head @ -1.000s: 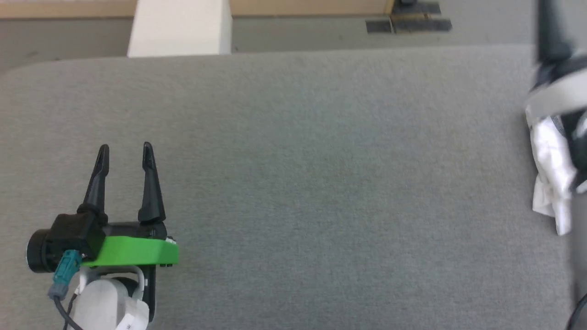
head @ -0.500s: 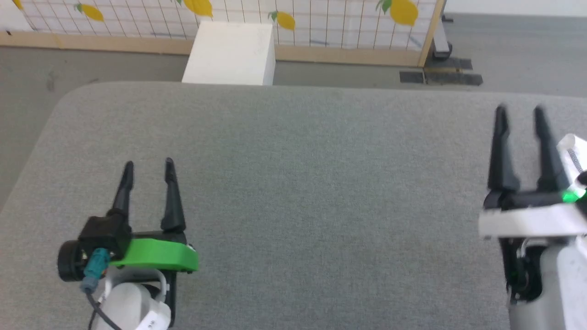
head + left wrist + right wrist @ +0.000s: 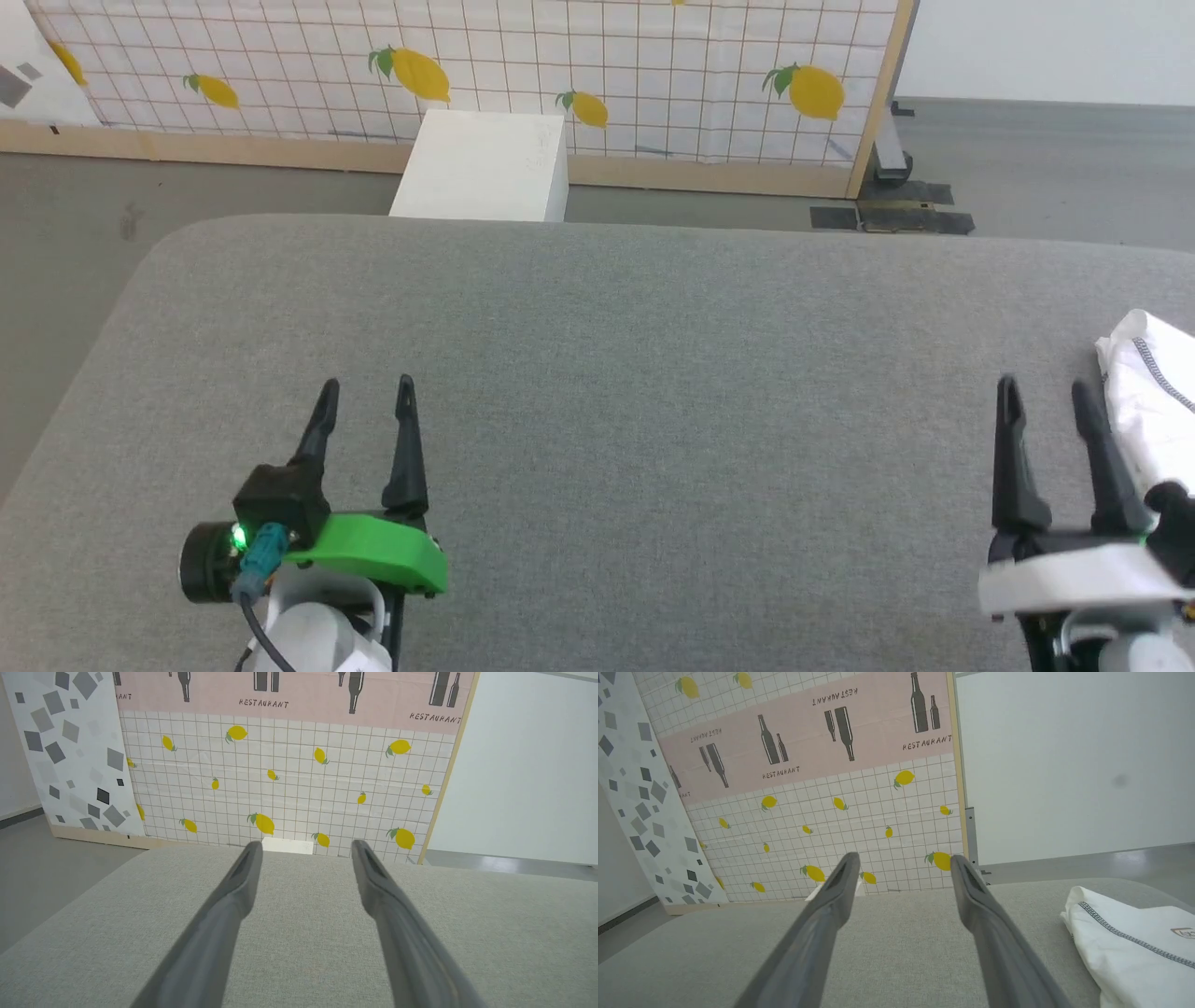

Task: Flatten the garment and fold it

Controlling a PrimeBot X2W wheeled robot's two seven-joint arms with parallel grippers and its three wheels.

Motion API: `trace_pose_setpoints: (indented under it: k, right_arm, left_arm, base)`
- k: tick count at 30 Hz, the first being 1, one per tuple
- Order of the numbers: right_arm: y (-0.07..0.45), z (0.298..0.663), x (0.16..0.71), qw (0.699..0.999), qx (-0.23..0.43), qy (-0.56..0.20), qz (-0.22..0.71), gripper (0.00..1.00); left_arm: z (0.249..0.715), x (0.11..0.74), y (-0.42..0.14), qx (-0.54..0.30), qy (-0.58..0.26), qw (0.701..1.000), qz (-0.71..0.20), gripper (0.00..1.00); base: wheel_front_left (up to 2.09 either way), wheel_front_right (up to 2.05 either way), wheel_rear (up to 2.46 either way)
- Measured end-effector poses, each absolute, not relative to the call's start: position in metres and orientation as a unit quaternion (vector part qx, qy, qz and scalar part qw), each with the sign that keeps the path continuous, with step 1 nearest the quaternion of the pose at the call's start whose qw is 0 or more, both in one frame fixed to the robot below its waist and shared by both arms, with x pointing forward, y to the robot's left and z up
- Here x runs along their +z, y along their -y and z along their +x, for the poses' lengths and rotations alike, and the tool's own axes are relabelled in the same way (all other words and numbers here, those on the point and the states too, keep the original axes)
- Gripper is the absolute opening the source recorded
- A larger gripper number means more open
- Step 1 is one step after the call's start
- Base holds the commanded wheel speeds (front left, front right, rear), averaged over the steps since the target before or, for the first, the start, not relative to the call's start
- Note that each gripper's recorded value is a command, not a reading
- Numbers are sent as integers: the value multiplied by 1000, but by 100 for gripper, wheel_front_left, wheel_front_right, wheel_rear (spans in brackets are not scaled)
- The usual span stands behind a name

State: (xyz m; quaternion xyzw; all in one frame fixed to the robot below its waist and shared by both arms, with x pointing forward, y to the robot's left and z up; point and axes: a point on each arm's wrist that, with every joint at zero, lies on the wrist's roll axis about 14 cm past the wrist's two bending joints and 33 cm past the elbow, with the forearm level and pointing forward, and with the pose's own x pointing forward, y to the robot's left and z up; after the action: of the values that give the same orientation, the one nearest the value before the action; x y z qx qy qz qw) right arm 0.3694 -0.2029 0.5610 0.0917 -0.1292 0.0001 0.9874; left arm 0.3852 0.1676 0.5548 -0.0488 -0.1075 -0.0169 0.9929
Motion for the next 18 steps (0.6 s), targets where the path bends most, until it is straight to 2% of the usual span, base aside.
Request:
trace_pose_setpoints:
  k: [18]
  right_arm:
    - [201,346,515,993,-4,60,97,100]
  left_arm:
    - [378,519,-141,-45,51,995,-72,100]
  base:
    - [0,0,0]
